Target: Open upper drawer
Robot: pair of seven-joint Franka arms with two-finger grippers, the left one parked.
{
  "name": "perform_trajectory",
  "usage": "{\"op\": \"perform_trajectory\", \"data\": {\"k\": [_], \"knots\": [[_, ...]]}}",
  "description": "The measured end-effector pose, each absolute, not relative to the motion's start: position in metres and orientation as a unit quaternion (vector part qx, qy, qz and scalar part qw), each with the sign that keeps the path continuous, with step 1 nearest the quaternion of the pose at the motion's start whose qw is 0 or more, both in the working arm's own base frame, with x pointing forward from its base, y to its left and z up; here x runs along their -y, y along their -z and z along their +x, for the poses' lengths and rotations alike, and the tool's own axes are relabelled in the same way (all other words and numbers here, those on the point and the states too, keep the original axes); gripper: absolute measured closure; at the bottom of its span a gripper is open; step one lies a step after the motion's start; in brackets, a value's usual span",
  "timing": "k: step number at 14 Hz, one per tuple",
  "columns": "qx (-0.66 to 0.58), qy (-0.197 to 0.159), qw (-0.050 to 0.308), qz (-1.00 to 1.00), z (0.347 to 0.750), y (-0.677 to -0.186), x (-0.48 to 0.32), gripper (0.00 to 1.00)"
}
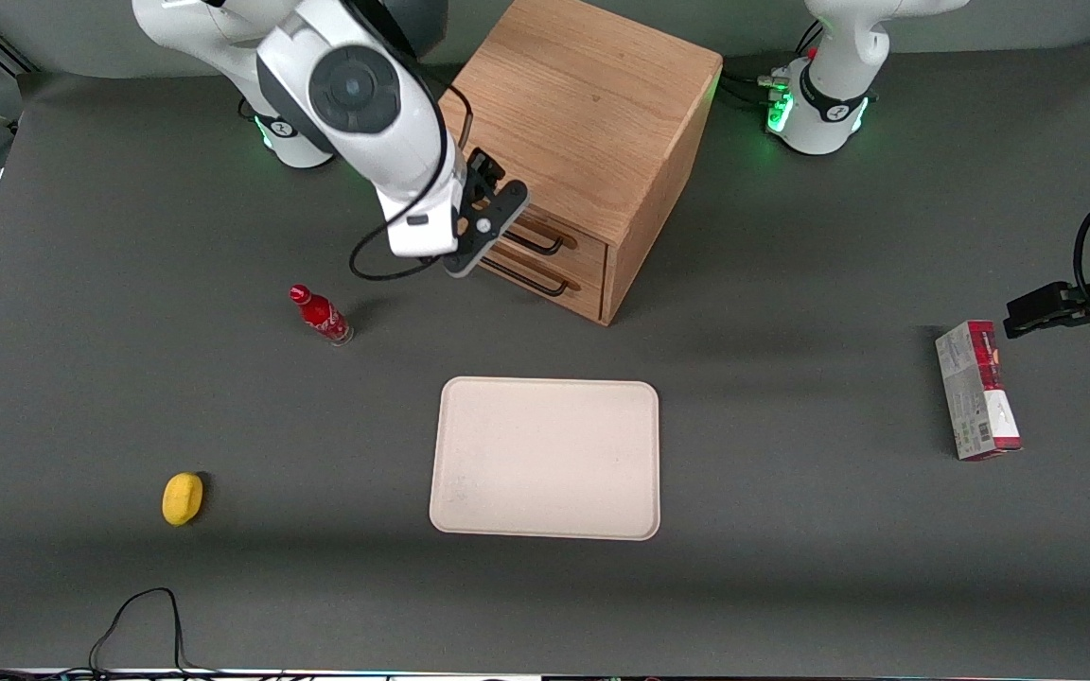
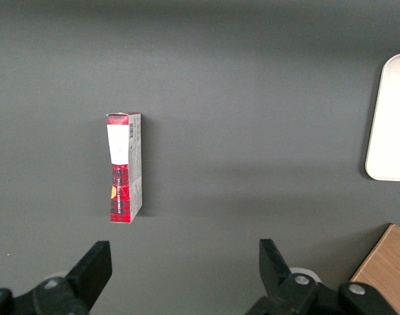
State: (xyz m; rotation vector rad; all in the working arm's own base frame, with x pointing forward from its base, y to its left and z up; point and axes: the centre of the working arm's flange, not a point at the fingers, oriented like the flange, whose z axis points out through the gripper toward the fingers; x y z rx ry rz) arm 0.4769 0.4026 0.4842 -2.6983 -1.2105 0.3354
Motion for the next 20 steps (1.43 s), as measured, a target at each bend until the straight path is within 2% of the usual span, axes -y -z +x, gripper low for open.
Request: {"op": "perform_trajectory", "data": {"k": [3, 8, 20], "knots": [[0.424, -0.136, 0.096, -0.89, 0.48, -0.459, -0.406, 0.0], [0.438, -0.156, 0.097, -0.88, 0.472, -0.438, -0.41, 0.0], [0.454, -0.139, 0.1, -0.874, 0.479, -0.395, -0.415, 0.0]]}}
